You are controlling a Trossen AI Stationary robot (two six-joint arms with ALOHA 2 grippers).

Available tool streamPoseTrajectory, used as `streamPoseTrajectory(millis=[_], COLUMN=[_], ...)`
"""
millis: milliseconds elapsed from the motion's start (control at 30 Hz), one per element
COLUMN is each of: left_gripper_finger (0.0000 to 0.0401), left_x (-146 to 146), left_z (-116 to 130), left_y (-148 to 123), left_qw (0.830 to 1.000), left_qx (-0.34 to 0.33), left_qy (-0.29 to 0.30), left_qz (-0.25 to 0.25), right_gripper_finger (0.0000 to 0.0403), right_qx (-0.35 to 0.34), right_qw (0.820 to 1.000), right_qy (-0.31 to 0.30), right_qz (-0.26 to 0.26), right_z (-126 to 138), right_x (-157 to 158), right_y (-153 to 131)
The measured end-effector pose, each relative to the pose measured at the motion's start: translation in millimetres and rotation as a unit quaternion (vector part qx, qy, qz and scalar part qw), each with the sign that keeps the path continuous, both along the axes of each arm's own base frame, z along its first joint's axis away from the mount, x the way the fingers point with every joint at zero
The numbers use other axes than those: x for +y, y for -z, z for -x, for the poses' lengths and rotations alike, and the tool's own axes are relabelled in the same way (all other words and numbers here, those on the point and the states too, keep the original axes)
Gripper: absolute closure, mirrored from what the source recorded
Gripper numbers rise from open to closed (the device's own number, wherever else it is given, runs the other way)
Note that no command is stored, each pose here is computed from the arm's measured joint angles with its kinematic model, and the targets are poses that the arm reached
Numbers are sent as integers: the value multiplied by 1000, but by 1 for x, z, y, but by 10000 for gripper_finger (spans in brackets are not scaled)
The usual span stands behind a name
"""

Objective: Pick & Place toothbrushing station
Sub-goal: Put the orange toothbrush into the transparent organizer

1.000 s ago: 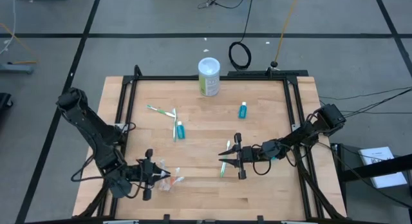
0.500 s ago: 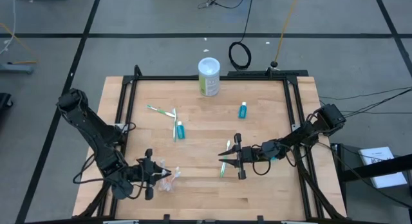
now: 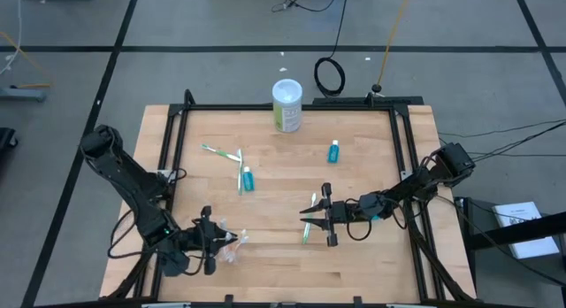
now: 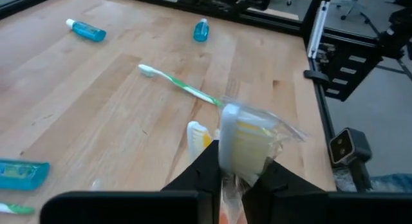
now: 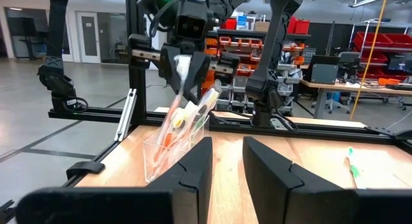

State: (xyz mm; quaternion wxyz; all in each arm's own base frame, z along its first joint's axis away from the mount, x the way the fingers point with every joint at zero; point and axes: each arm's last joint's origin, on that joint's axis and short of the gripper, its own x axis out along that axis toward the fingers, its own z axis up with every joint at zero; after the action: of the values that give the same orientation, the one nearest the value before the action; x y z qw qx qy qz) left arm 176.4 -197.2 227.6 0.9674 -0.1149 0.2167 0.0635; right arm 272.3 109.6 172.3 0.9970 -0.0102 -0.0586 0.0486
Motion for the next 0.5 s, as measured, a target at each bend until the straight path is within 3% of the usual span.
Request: streamPoseTrajectory(millis=[267,500], left_gripper_finger=[387,338], left_x=[-3,-5], left_z=[-7,-9], left_y=[13,18], left_qw=[1000,1000], left_qx=[15,22], left_qy=[-17,-19], left_qz=[8,11], right_gripper_finger=[325,326], right_qx=[0,2], right_qw=[1000,1000], right_qy=[0,0], right_qz=[0,1], right_z=[0,0], right_x=[0,0], right_y=[0,0])
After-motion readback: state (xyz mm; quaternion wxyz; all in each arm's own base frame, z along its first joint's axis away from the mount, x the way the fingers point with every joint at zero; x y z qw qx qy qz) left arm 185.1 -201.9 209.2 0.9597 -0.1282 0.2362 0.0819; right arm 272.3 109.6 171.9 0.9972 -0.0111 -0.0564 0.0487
